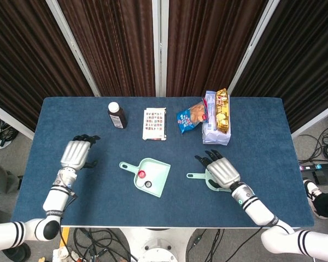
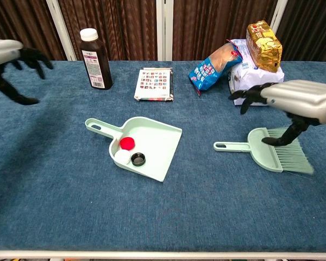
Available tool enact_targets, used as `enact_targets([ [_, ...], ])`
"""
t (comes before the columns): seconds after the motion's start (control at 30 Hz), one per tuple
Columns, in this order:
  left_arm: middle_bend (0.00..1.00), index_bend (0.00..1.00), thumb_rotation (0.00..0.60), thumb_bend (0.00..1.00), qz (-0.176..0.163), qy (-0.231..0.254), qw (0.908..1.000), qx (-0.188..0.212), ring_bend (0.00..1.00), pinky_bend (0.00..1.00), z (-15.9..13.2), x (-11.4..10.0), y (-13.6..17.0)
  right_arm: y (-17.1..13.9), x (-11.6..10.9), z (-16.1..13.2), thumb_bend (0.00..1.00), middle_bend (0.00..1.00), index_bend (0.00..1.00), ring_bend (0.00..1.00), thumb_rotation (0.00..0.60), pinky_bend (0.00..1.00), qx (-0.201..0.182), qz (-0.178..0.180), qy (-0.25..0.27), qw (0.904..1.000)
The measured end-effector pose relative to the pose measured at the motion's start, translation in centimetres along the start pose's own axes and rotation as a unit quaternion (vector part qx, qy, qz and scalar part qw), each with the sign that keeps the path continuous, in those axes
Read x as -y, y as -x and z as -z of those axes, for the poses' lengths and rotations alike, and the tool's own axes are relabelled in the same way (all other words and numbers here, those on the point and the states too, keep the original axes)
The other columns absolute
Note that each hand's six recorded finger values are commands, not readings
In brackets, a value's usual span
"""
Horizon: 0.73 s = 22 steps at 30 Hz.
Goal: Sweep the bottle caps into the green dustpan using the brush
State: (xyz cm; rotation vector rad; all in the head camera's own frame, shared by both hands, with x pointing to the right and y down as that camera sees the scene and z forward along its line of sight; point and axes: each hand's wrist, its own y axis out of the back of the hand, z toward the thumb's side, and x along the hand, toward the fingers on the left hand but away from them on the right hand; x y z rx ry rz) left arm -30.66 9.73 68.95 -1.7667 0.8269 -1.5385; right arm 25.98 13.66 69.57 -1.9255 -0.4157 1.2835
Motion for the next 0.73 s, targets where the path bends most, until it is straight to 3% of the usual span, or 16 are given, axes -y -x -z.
enact_targets([
  [0.2, 0.3, 0.27, 0.6, 0.21, -0.039, -0.026, 0.9977, -0.049, 0.18, 0.21, 5.8, -0.6, 2.6, -3.3, -2.1, 3.3, 0.26, 0.31, 0.12, 0.13, 0.6, 0.14, 0.047, 0.073, 0.036, 0.9955],
  [0.37, 0.3, 0.28, 0.6, 0.21, -0.073, -0.021, 0.9942, -0.076, 0.18, 0.21, 10.2, -1.1, 5.6, -9.6, -2.7, 7.9, 0.26, 0.26, 0.12, 0.07, 0.6, 0.12, 0.122, 0.129, 0.075, 0.9812],
  [0.53, 0.3, 0.28, 0.6, 0.2, -0.102, -0.003, 0.9889, -0.107, 0.18, 0.21, 14.0, -1.9, 9.7, -15.3, -2.7, 9.9, 0.26, 0.22, 0.11, 0.02, 0.6, 0.06, 0.171, 0.162, 0.112, 0.9655],
  [0.73, 0.3, 0.28, 0.6, 0.19, -0.124, 0.005, 0.9843, -0.126, 0.18, 0.2, 14.4, -2.2, 14.4, -20.3, -2.1, 10.0, 0.26, 0.22, 0.1, 0.02, 0.6, 0.03, 0.21, 0.182, 0.13, 0.9517],
])
